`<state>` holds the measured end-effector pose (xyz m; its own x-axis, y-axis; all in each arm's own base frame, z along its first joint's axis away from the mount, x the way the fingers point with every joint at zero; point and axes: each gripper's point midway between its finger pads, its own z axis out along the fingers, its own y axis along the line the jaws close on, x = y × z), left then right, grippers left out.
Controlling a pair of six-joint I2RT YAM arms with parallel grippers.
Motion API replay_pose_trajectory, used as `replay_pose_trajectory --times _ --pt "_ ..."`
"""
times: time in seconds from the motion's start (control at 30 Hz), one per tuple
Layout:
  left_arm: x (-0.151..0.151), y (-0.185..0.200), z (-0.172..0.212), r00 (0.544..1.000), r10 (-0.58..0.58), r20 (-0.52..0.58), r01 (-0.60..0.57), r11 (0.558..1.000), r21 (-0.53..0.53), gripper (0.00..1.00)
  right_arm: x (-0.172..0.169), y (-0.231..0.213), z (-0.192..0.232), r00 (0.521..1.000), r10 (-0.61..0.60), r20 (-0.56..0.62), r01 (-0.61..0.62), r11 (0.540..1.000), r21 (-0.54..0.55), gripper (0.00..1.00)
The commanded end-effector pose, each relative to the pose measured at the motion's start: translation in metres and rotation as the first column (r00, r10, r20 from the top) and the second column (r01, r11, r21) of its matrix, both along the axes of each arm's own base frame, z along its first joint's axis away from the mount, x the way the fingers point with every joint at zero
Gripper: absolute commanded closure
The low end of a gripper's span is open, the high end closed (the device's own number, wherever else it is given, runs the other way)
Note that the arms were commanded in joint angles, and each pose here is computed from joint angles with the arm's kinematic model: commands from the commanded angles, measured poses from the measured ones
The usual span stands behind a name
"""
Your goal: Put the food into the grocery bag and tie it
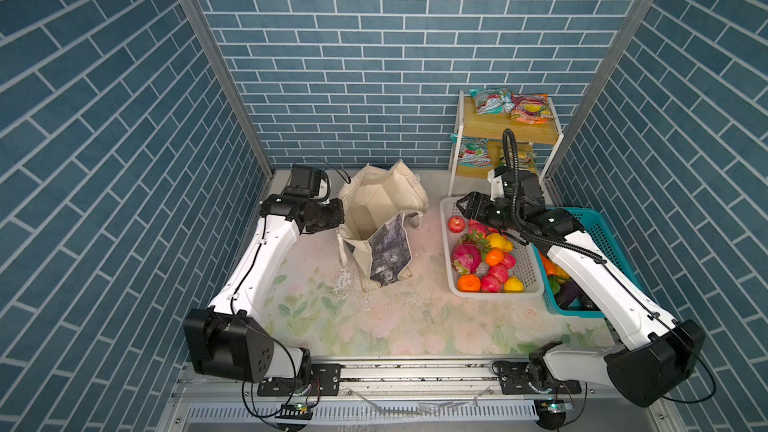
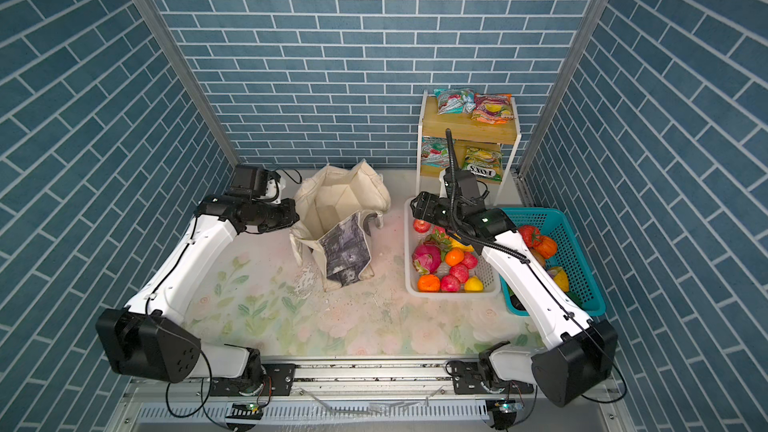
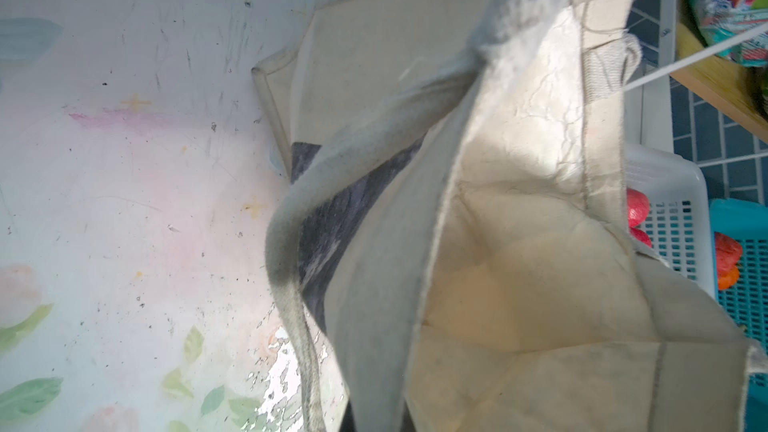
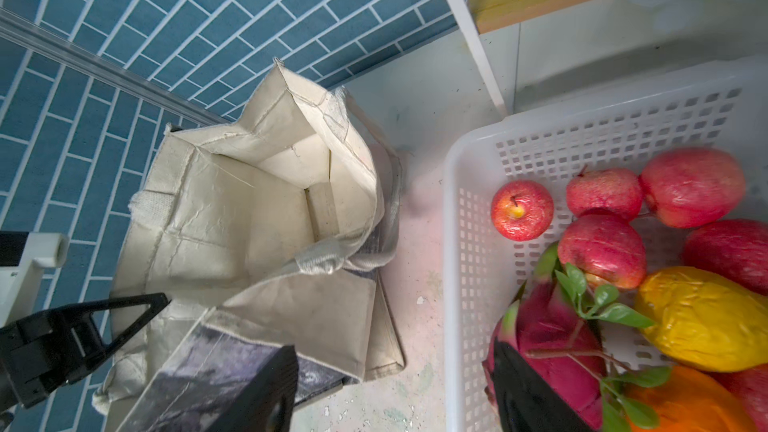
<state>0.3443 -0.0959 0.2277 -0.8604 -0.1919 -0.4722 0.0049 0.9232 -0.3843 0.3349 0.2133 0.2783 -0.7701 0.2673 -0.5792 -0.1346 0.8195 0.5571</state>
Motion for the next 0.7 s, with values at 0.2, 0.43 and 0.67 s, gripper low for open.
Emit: replay_pose_trajectory --times 0.2,0.43,0.67 --pt "-0.036 0.008 -0.022 0.995 -0.078 -0.065 0.077 0.997 -0.011 1.00 0.021 0.060 -0.023 0.998 0.029 -0.056 -0.025 0.997 0.074 0.21" --pt "-0.042 0.010 -0.025 0.993 -0.100 -0.066 0.099 0.995 -0.016 1.00 0.043 0.085 -0.035 0.996 0.047 -0.074 -0.042 0.997 0.070 0.20" --pt "-0.043 0.008 -0.028 0.992 -0.112 -0.063 0.111 0.993 -0.033 1.00 0.060 0.116 -0.069 0.985 0.081 -0.150 -0.073 0.996 0.054 0.22"
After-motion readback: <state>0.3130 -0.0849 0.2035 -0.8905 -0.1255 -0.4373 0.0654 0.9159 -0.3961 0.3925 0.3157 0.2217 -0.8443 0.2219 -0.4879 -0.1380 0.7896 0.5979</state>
